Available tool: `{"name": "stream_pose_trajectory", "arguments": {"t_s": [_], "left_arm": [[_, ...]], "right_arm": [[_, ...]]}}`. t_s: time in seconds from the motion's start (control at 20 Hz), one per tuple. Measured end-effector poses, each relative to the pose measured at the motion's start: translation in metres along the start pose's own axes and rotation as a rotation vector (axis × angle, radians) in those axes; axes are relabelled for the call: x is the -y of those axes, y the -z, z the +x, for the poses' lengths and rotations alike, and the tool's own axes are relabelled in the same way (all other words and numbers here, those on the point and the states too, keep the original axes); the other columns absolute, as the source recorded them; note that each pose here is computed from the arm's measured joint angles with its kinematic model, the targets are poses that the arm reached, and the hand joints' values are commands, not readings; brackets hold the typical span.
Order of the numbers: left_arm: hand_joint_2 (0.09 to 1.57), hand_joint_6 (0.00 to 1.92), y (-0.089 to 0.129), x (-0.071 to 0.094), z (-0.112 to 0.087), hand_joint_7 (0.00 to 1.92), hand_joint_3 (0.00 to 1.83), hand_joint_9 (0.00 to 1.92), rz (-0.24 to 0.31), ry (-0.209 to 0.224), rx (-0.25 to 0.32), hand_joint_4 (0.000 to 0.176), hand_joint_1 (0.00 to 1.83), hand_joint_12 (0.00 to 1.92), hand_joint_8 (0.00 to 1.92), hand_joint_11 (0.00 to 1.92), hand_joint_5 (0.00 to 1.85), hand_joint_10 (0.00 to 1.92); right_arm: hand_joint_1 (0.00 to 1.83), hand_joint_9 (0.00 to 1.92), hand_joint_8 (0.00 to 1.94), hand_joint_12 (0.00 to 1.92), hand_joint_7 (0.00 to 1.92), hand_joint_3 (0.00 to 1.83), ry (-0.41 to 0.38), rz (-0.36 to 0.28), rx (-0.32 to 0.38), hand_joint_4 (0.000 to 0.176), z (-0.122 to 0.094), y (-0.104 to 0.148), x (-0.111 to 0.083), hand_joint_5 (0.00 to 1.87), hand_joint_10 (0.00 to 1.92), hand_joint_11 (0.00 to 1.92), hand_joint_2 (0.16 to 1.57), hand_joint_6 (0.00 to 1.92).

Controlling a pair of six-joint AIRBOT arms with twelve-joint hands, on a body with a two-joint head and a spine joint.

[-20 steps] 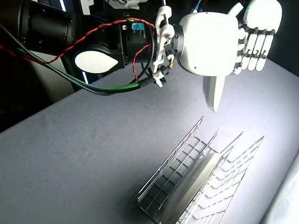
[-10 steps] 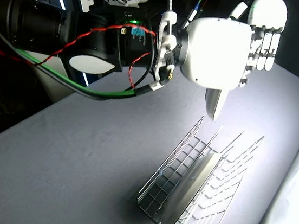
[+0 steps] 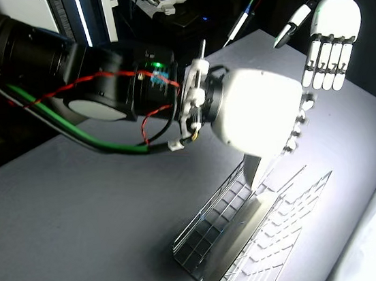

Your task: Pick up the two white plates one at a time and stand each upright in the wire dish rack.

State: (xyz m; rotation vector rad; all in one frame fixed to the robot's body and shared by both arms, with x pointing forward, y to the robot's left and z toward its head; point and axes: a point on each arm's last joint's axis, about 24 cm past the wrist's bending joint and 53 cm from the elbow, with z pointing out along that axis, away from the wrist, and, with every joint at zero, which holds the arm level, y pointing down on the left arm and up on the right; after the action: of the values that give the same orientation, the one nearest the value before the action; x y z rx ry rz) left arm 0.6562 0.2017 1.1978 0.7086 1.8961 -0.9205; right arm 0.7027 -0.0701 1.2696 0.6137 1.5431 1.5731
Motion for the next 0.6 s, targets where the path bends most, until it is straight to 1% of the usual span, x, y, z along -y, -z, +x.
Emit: {"name": "stream_pose_trajectory", "arguments": {"t_s": [0.05,0.1,0.25,0.35,0.5,0.6], "left_arm": [[1.09,0.0,0.0,0.0,0.0,0.0,0.0,0.0,0.001,0.0,0.0,0.0,0.0,0.0,0.0,0.0,0.0,0.0],[1.09,0.0,0.0,0.001,0.0,0.0,0.0,0.0,0.002,-0.002,-0.001,0.0,0.0,0.0,0.0,0.0,0.0,0.0],[1.09,0.0,0.0,0.0,0.0,0.0,0.0,0.0,0.001,-0.002,0.0,0.0,0.0,0.0,0.0,0.0,0.0,0.0],[1.09,0.0,0.0,-0.001,0.002,0.0,0.0,0.0,-0.003,0.001,-0.004,0.0,0.0,0.0,0.0,0.0,0.0,0.0],[1.09,0.0,-0.002,-0.008,0.009,0.0,0.0,0.0,-0.033,0.0,-0.02,0.0,0.0,0.0,0.0,0.0,0.0,0.0],[1.1,0.0,-0.002,-0.013,0.007,0.0,0.0,0.0,-0.053,0.001,-0.013,0.0,0.0,0.0,0.0,0.0,0.0,0.0]], "right_arm": [[1.39,0.99,0.82,1.19,1.04,0.0,0.009,0.006,0.004,0.0,-0.003,0.001,0.004,0.93,1.07,0.92,1.09,1.05],[1.38,0.99,0.83,1.18,1.04,0.0,0.025,0.013,0.003,0.0,-0.004,0.001,0.008,0.92,1.08,0.92,1.09,1.06],[1.38,0.96,0.84,1.18,1.04,0.0,0.049,0.022,0.002,0.0,-0.006,0.003,0.015,0.91,1.1,0.9,1.1,1.09],[1.38,0.99,0.8,1.17,1.06,0.0,0.071,0.015,-0.004,0.0,-0.004,0.004,0.015,0.91,1.07,0.91,1.09,1.08],[1.38,0.96,0.84,1.18,1.04,0.0,0.087,0.016,-0.007,0.0,-0.004,0.005,0.018,0.91,1.11,0.89,1.1,1.09],[1.38,0.96,0.8,1.18,1.04,0.0,0.092,0.017,-0.01,0.0,-0.003,0.005,0.018,0.94,1.1,0.88,1.1,1.08]]}}
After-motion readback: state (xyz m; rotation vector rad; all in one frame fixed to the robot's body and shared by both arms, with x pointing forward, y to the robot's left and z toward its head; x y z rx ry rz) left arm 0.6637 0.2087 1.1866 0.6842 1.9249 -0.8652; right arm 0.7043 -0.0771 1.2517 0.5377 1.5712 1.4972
